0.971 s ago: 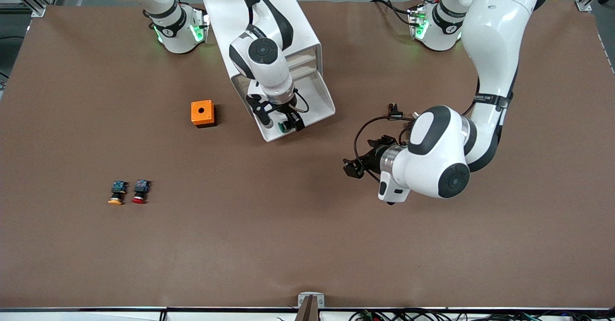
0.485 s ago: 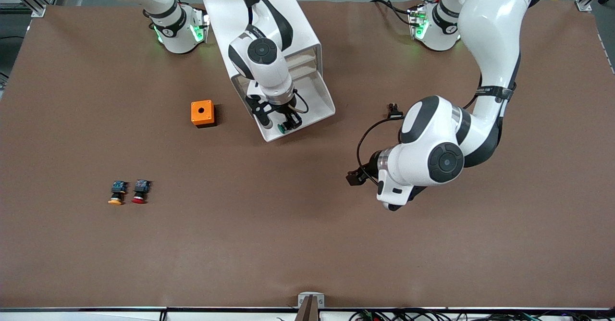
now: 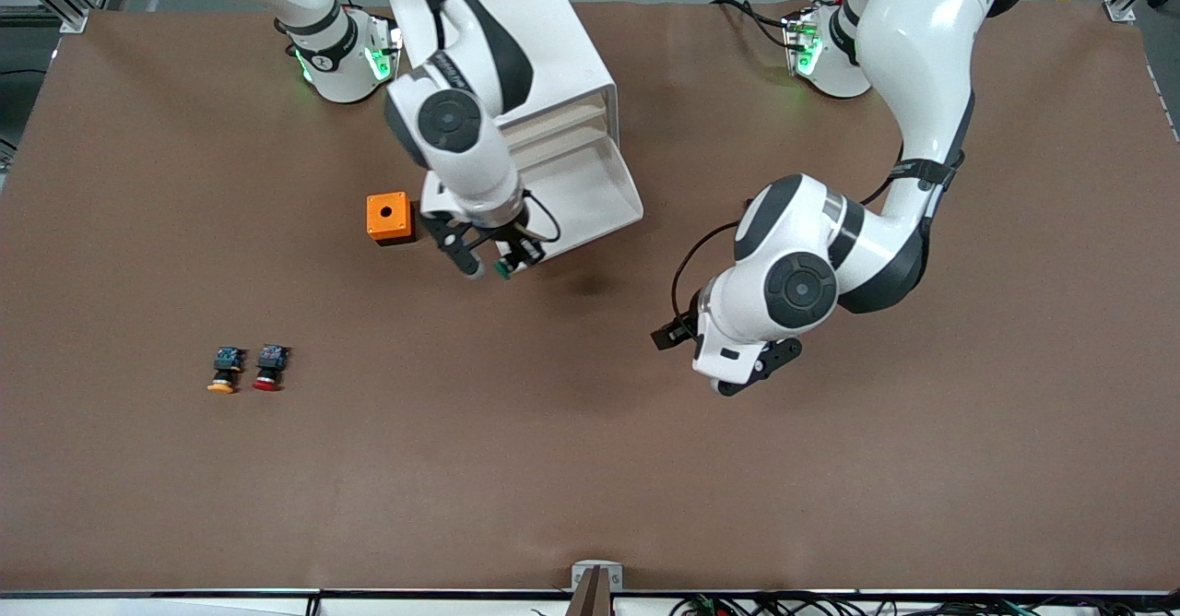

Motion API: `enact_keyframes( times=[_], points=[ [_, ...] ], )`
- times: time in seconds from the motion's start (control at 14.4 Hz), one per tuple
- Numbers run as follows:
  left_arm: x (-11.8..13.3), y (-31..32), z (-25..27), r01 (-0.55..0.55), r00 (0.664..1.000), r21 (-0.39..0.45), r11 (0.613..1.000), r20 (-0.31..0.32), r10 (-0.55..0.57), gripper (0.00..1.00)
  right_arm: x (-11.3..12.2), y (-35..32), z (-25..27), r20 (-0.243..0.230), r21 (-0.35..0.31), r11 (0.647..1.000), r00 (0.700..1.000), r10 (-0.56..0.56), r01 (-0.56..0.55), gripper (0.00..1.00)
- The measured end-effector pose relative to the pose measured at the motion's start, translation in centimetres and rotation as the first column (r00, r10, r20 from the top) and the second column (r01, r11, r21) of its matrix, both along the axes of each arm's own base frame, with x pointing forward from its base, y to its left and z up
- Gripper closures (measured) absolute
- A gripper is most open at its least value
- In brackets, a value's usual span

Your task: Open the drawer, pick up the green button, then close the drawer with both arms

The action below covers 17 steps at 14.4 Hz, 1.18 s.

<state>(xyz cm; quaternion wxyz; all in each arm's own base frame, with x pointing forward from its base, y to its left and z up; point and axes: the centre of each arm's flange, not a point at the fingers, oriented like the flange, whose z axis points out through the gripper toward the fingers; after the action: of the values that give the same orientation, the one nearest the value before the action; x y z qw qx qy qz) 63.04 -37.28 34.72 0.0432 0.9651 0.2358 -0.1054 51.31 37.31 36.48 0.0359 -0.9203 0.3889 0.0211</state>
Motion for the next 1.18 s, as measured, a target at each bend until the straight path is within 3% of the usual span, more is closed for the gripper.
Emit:
enact_keyframes(
  times=[0.35, 0.69, 0.9, 1.18],
  points=[
    [-3.8, -3.9, -3.9, 0.056, 0.998, 0.107, 0.993, 0.025, -0.059, 0.00, 5.0, -10.2, 2.9, -0.012, 0.000, 0.975, 0.975, 0.221, -0.221, 0.59],
    [-7.4, -7.8, -5.9, 0.076, 0.996, 0.126, 0.989, 0.038, -0.082, 0.00, 9.0, -20.5, 2.6, 0.023, 0.000, 0.903, 0.903, 0.430, -0.430, 0.59],
    [-9.7, -9.7, -7.5, 0.075, 0.996, 0.129, 0.989, 0.033, -0.079, 0.00, 10.8, -26.0, 1.0, 0.051, -0.016, 0.862, 0.860, 0.507, -0.507, 0.59],
    [-13.2, -12.7, -9.0, 0.130, 0.990, 0.116, 0.985, 0.041, -0.136, 0.00, 12.5, -30.6, -4.9, 0.043, -0.033, 0.820, 0.819, 0.572, -0.571, 0.59]
  ],
)
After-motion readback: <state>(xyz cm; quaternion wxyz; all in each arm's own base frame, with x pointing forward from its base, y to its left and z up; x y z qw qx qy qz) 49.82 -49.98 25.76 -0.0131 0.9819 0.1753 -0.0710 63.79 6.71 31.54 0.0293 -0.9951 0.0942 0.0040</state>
